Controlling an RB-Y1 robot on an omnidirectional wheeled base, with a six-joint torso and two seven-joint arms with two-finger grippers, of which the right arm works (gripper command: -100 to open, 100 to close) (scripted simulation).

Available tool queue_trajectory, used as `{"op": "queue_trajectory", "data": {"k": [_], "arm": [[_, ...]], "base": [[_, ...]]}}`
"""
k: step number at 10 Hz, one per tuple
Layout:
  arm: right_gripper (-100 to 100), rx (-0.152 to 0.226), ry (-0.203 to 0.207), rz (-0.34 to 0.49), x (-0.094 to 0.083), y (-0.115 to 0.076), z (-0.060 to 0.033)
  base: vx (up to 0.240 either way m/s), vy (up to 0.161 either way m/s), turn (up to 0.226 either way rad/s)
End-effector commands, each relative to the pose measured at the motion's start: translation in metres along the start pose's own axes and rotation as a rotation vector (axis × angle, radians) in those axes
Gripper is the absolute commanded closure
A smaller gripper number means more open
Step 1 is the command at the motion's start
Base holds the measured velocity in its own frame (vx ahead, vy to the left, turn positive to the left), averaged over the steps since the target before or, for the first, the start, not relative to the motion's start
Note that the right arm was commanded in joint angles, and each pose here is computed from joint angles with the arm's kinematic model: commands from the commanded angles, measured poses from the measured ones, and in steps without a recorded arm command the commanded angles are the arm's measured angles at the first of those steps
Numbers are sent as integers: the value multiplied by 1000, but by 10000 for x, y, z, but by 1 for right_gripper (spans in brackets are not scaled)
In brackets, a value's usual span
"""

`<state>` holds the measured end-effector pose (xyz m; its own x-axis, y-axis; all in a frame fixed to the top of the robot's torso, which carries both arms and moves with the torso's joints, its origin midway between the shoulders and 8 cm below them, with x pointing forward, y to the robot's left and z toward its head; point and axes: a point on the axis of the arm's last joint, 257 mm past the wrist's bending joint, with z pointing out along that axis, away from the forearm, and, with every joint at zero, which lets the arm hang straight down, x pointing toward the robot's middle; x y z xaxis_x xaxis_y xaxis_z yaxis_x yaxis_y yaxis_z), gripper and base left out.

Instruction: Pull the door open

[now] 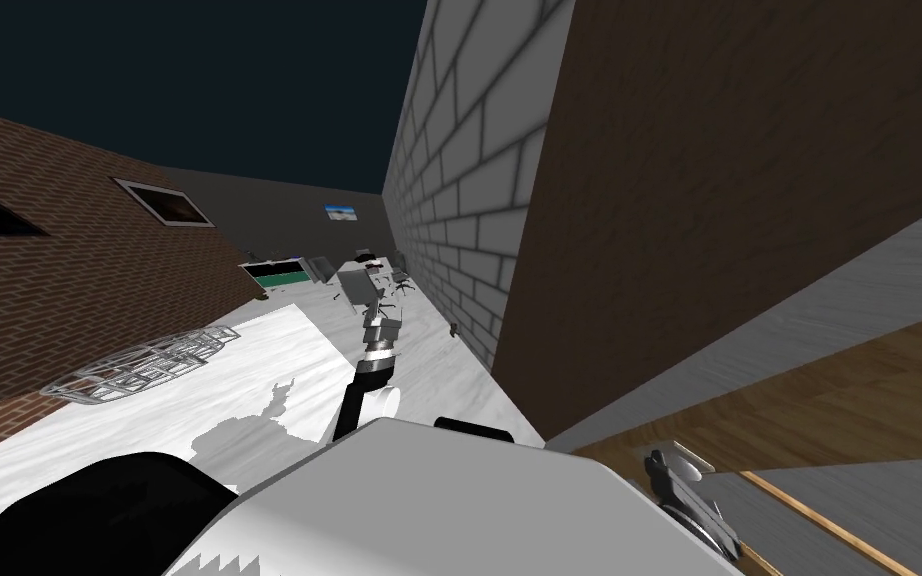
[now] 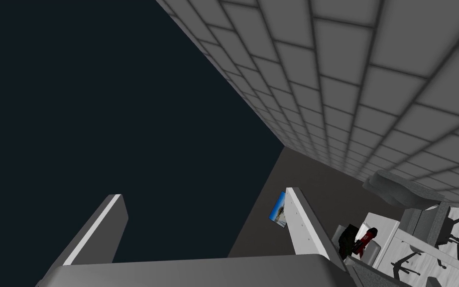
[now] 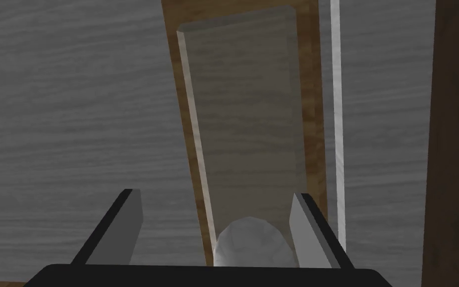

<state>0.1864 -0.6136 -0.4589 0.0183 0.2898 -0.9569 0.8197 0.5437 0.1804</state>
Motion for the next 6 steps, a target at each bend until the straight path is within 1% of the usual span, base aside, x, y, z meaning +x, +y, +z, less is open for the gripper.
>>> {"op": "queue_trajectory", "data": {"k": [1, 2, 3, 4, 6], "arm": [[100, 51, 47, 15, 126, -184, -27], [100, 72, 78, 44, 212, -209, -24], [100, 91, 93, 64, 256, -254, -32], [-100, 50, 50, 18, 134, -165, -29], [-100, 12, 10, -23, 28, -85, -34]], "base": [[-38, 3, -29], [-62, -13, -50], [-54, -19, -22], [-45, 16, -1], [-67, 76, -3]]}}
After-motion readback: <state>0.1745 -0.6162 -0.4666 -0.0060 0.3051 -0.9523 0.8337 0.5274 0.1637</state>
